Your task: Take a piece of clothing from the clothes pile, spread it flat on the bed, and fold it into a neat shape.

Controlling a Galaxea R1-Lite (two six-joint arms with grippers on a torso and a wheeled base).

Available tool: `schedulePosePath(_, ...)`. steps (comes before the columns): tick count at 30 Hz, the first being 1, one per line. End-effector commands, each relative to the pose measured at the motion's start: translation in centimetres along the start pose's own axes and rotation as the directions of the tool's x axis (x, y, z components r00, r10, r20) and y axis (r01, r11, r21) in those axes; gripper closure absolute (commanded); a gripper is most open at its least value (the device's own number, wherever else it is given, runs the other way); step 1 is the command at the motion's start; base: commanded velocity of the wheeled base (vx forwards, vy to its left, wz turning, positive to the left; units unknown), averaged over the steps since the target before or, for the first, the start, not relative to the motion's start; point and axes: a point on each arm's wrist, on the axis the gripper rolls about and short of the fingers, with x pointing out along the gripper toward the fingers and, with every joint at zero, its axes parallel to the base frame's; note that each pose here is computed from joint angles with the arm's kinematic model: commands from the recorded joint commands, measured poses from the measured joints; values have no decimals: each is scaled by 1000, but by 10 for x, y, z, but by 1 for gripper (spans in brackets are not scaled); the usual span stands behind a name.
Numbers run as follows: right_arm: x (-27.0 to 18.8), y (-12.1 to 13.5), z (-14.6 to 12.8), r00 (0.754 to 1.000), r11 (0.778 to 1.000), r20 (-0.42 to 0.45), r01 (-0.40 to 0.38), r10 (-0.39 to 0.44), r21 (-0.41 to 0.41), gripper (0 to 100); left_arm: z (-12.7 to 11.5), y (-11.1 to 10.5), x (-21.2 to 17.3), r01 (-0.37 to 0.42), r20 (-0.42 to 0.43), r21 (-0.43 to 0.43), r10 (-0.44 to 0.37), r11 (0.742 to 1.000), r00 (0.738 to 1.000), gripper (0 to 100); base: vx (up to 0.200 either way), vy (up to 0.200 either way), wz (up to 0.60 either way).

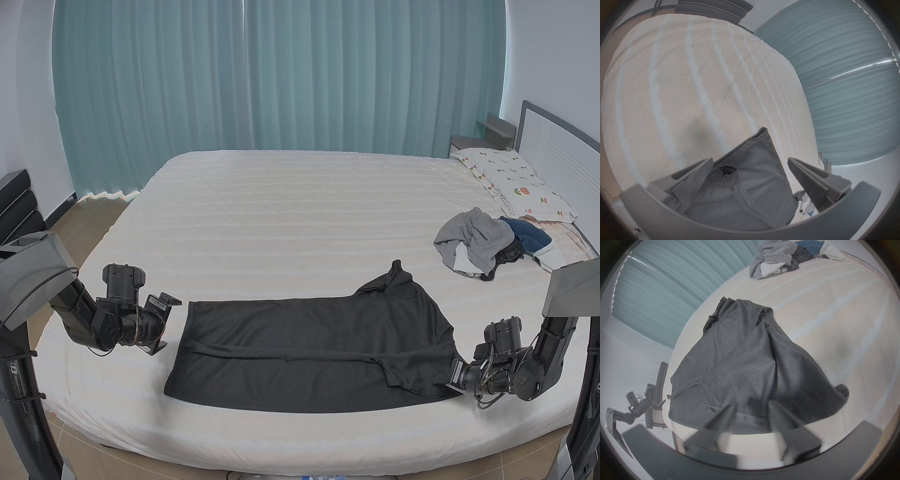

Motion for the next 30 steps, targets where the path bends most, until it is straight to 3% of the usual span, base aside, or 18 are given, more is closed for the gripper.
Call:
schedulePosePath(1, -11, -1, 6, 1000, 1000, 26, 3, -3, -1, 100, 0, 0, 0, 1, 0, -1, -1, 1000, 1000, 0, 0, 0, 0)
schedulePosePath(9, -16, -10, 6, 999, 998, 12, 35, -35, -52, 100, 0, 0, 0, 1, 0, -1, -1, 1000, 1000, 0, 0, 0, 0)
schedulePosePath(23, -12, -20, 7, 998, 996, 5, 57, -57, -64, 100, 0, 0, 0, 0, 0, -1, 0, 1000, 1000, 0, 0, 0, 0)
schedulePosePath(24, -11, -21, 7, 998, 996, 2, 58, -58, -67, 0, 0, 0, 0, 0, 0, 1, 0, 1000, 1000, 0, 0, 0, 0)
schedulePosePath(30, -12, -18, 12, 999, 997, 28, 41, -39, -65, 0, -2, 2, -3, -10, -10, 18, 10, 1000, 1000, 0, 0, 0, 0)
